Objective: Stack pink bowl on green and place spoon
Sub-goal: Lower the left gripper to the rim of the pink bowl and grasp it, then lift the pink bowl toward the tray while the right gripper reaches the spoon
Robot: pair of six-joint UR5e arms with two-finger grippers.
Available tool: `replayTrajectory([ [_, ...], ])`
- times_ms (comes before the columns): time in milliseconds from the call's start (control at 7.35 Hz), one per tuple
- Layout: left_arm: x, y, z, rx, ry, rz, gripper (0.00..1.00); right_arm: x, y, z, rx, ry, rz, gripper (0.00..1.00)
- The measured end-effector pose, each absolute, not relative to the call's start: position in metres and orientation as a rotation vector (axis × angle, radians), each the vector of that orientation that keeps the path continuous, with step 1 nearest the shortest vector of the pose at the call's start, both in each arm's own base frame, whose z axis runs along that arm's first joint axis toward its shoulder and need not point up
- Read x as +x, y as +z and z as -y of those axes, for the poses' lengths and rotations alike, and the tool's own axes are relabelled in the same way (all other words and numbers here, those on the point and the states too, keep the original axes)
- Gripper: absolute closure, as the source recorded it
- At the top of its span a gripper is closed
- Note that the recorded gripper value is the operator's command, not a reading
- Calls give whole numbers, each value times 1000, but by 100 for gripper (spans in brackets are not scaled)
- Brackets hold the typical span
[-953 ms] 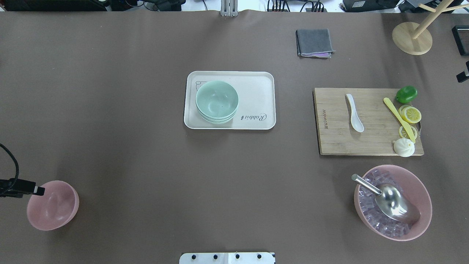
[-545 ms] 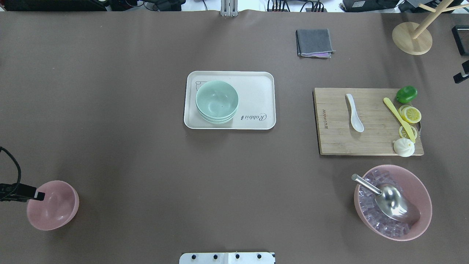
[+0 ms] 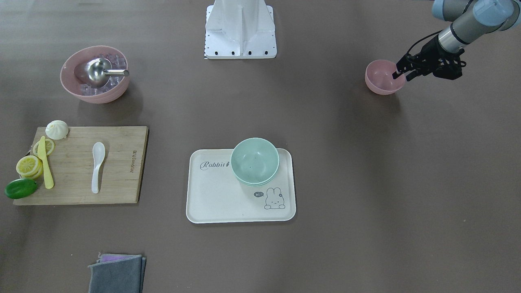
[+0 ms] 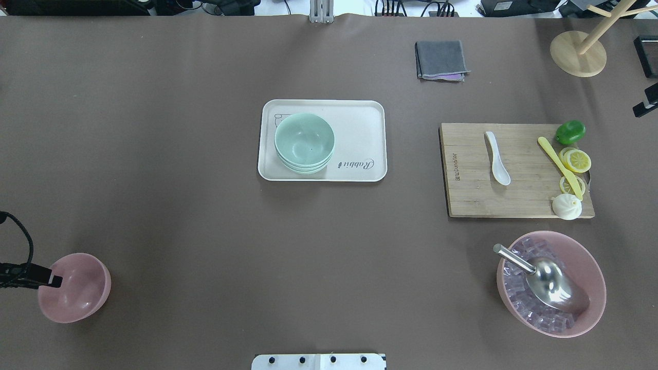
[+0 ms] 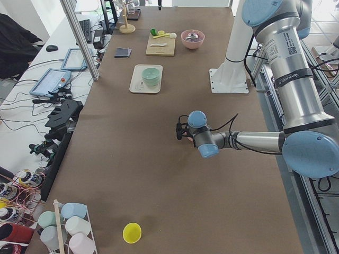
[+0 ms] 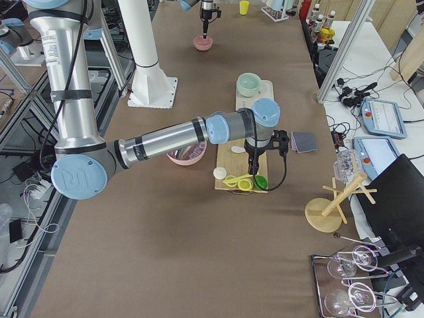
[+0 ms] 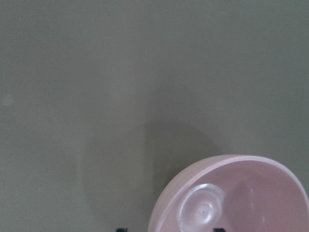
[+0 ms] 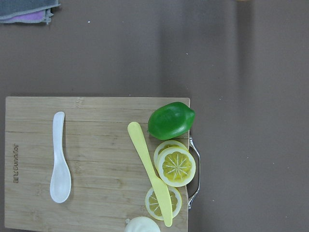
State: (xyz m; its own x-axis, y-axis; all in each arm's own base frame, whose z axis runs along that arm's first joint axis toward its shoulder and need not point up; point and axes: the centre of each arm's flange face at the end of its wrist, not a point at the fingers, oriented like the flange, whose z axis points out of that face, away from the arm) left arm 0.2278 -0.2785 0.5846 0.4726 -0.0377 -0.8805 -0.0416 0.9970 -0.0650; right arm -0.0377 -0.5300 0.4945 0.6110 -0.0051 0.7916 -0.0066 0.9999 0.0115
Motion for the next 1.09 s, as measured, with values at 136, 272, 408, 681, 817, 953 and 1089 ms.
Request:
replayTrajectory([
  [136, 229, 586, 278, -85, 5, -1077, 100, -38, 494, 530, 15, 0, 915, 1],
  [272, 230, 585, 277, -86, 5, -1078, 100, -38, 493, 530, 16, -1, 916, 1],
  [408, 229, 582, 277, -84, 7, -1083, 100, -38, 492, 530, 17, -1, 916, 1],
  [681, 224, 567, 278, -81, 5, -1110, 100, -38, 493, 529, 15, -1, 915, 2],
  [817, 219, 556, 281, -99, -6, -1138, 100, -38, 494, 529, 14, 0, 915, 2],
  [953, 212, 539, 292, -122, -29, -1185, 100, -40, 493, 530, 15, -4, 912, 2],
  [1089, 207, 520, 309, -131, -61, -1228, 100, -49, 490, 532, 14, -17, 906, 2],
])
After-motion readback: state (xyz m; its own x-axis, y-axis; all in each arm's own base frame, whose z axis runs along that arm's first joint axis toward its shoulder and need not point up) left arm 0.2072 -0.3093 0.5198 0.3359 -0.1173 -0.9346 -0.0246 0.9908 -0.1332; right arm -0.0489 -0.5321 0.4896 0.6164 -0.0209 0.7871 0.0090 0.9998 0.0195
